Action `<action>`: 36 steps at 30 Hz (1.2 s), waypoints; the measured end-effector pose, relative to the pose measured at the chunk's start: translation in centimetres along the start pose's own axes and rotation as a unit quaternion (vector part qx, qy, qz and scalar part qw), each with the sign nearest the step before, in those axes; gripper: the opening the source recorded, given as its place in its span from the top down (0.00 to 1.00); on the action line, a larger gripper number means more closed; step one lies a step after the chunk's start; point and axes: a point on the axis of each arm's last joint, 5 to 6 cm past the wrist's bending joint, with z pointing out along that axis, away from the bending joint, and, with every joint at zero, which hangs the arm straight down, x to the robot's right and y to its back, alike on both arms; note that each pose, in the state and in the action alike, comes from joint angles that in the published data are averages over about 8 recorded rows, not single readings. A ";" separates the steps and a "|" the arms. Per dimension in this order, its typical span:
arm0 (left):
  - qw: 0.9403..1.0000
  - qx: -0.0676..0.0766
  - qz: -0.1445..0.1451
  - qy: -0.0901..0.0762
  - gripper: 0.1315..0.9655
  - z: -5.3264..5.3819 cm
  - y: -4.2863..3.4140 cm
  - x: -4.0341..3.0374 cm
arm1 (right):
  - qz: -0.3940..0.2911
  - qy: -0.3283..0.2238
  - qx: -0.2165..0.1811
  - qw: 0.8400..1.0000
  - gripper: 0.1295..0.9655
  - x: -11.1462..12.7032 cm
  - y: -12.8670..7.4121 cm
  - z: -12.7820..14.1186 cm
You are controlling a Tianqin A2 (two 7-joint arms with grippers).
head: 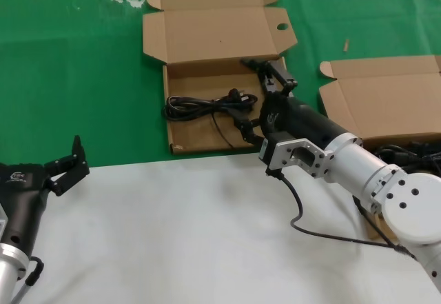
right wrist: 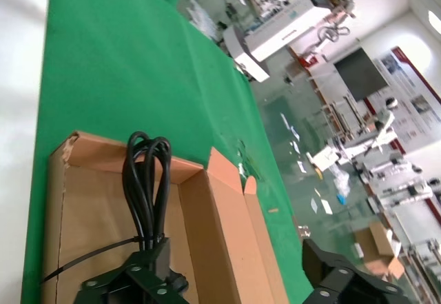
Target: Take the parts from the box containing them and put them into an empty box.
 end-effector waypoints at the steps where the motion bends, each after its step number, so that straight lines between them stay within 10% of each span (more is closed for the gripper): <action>1: 1.000 0.000 0.000 0.000 0.00 0.0 0.00 0.00 | 0.007 0.002 -0.001 1.000 0.45 -0.1 0.0 -0.1; 23: 1.000 0.000 0.000 0.000 0.00 0.0 0.00 0.00 | 0.193 0.059 -0.035 0.979 0.06 -1.6 0.6 -3.0; 36: 1.000 0.000 0.000 0.000 0.00 0.0 0.00 0.00 | 0.299 0.097 -0.056 0.948 0.00 -2.5 1.1 -5.1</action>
